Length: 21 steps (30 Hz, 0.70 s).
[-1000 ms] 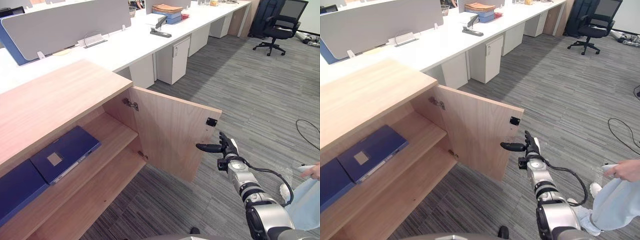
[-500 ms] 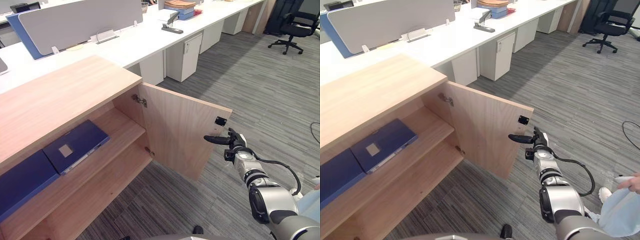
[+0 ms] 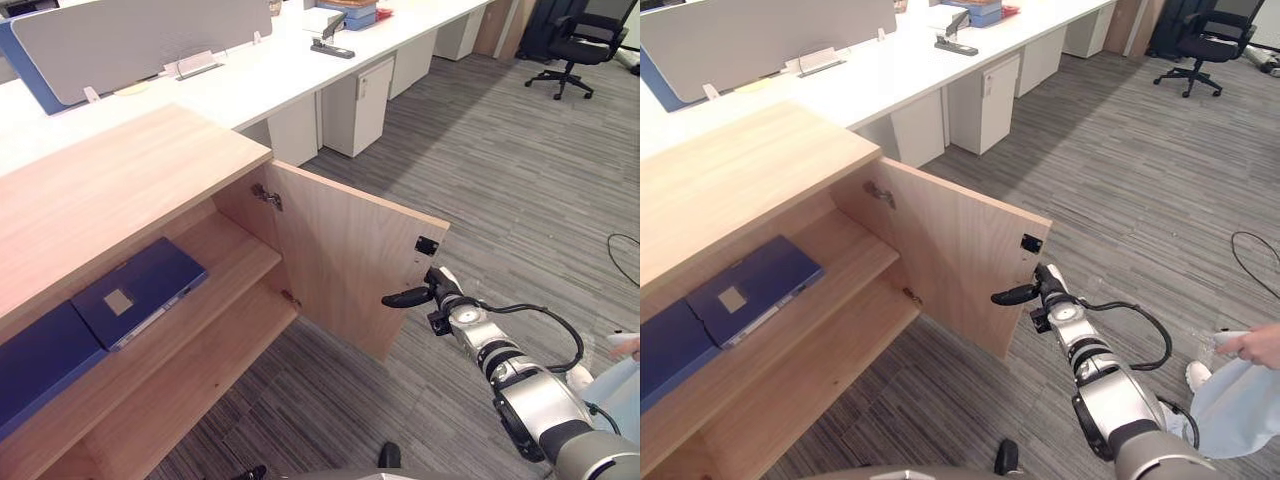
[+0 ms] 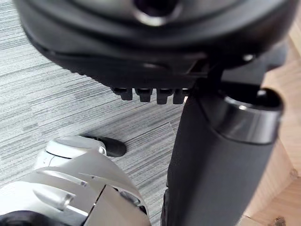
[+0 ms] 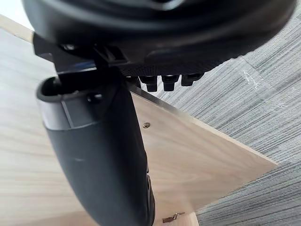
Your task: Walk over to the cabinet, pick up the folder, carry it to the office cabinet, place the folder inside the office cabinet, then close the office cabinet door
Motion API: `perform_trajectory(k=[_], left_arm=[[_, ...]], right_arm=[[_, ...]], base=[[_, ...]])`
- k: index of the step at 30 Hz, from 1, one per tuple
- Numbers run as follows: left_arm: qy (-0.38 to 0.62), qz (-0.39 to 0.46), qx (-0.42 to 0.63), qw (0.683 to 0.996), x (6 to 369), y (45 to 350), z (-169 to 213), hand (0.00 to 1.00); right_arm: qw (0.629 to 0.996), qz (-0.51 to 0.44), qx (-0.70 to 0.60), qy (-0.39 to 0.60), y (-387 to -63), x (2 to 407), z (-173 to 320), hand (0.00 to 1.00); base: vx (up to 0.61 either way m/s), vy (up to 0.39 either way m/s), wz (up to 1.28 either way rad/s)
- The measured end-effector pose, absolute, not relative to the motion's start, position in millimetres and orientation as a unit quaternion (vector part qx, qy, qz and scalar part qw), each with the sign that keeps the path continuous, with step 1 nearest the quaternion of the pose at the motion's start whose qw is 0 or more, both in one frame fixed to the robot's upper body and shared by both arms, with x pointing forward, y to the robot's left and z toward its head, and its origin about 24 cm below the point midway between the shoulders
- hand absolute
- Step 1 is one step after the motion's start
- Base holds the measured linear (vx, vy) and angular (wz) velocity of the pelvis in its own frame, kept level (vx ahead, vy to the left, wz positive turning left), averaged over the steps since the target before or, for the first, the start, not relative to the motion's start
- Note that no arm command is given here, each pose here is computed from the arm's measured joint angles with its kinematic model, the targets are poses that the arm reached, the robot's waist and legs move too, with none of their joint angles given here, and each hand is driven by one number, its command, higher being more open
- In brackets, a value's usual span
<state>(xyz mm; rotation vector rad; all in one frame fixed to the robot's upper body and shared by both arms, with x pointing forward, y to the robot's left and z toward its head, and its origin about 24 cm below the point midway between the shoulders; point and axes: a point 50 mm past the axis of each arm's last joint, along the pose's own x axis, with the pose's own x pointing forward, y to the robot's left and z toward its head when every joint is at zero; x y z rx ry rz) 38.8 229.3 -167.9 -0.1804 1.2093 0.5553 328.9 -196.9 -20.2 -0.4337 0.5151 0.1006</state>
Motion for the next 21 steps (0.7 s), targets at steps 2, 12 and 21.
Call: perform_trajectory(k=[2,12,21], left_arm=[[0.556,0.258,-0.085,0.786,43,230,-167,1.0],[0.556,0.274,-0.079,0.781,42,236,-167,1.0],[0.561,0.272,-0.086,0.777,42,236,-168,1.0]], right_arm=[[0.939,0.073,-0.233,0.243,-192,325,-22,1.0],[0.759,0.443,-0.459,0.131,-126,275,-13,1.0],[0.645,0.68,-0.329,0.114,-57,192,-35,1.0]], base=[[-0.03,-0.011,-0.07],[-0.02,-0.019,-0.2],[-0.04,0.004,0.2]])
